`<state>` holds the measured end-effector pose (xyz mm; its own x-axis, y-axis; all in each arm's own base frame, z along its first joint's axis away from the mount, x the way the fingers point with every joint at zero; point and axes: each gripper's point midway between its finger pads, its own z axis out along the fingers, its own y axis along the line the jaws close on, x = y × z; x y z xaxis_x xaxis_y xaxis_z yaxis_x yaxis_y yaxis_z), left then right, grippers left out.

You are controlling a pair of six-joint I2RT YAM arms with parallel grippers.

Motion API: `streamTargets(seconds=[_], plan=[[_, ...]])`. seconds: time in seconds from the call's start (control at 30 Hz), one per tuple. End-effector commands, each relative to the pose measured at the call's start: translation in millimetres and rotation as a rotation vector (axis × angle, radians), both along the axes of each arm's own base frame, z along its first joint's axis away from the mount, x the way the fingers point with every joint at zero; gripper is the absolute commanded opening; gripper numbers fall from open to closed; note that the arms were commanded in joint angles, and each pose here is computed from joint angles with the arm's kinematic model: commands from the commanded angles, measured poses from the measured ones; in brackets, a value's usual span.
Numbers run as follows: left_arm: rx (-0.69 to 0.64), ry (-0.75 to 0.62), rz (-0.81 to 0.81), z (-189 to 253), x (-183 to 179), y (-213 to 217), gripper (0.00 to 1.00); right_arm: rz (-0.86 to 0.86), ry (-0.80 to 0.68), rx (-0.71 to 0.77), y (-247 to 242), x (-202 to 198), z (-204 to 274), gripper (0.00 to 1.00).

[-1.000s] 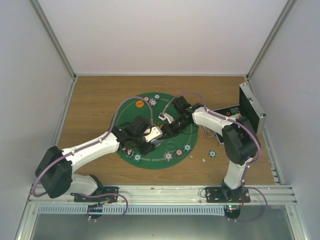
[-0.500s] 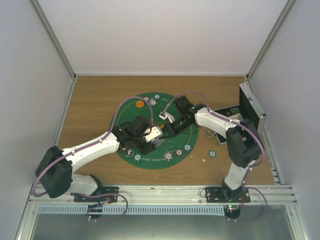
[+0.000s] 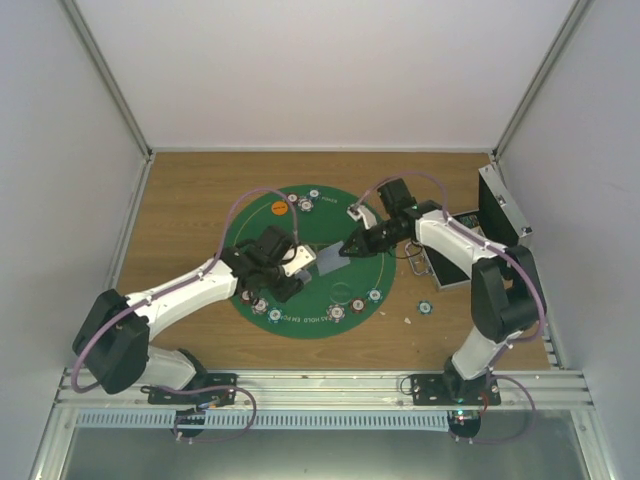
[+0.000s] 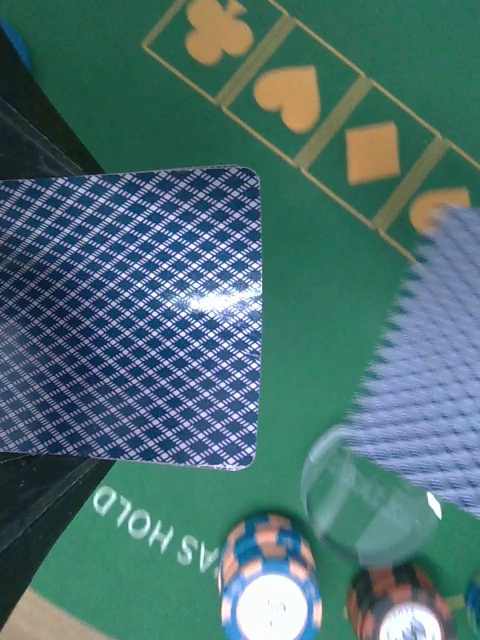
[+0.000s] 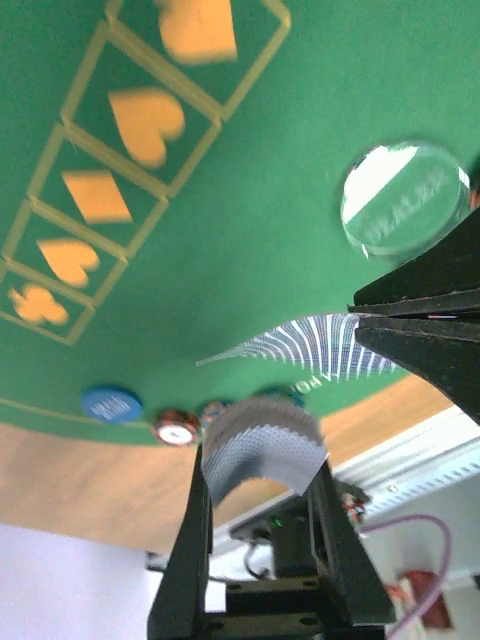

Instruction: Distribute texas hold em gaming equipment

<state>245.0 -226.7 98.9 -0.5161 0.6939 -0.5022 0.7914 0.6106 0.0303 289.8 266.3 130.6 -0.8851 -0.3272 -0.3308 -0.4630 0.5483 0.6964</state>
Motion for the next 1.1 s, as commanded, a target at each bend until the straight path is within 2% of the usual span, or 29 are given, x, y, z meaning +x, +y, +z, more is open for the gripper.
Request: streamTargets(seconds=[0.0, 0.17, 0.47, 0.57, 0.8, 1.07], plan=[[0.044, -0.039, 0.087, -1, 26, 22, 0.56, -0.164, -0.048, -0.049, -22, 36, 3, 0.01], [0.035, -0.058, 0.184, 8, 48, 44, 0.56, -0.247, -0.031, -0.012, -5, 66, 4, 0.01], [0.054, -0.038, 0.305, 13, 68, 60, 0.56, -0.335, 0.035, 0.047, 72, 109, -13, 0.01], [0.052, -0.037, 0.336, 17, 70, 65, 0.56, -0.316, 0.055, 0.069, 101, 116, -21, 0.01], [0.012, -0.047, 0.405, 30, 72, 70, 0.56, -0.247, 0.146, 0.069, 159, 103, -60, 0.01], [0.016, -0.057, 0.438, 34, 71, 76, 0.56, -0.220, 0.201, 0.066, 200, 89, -87, 0.01]])
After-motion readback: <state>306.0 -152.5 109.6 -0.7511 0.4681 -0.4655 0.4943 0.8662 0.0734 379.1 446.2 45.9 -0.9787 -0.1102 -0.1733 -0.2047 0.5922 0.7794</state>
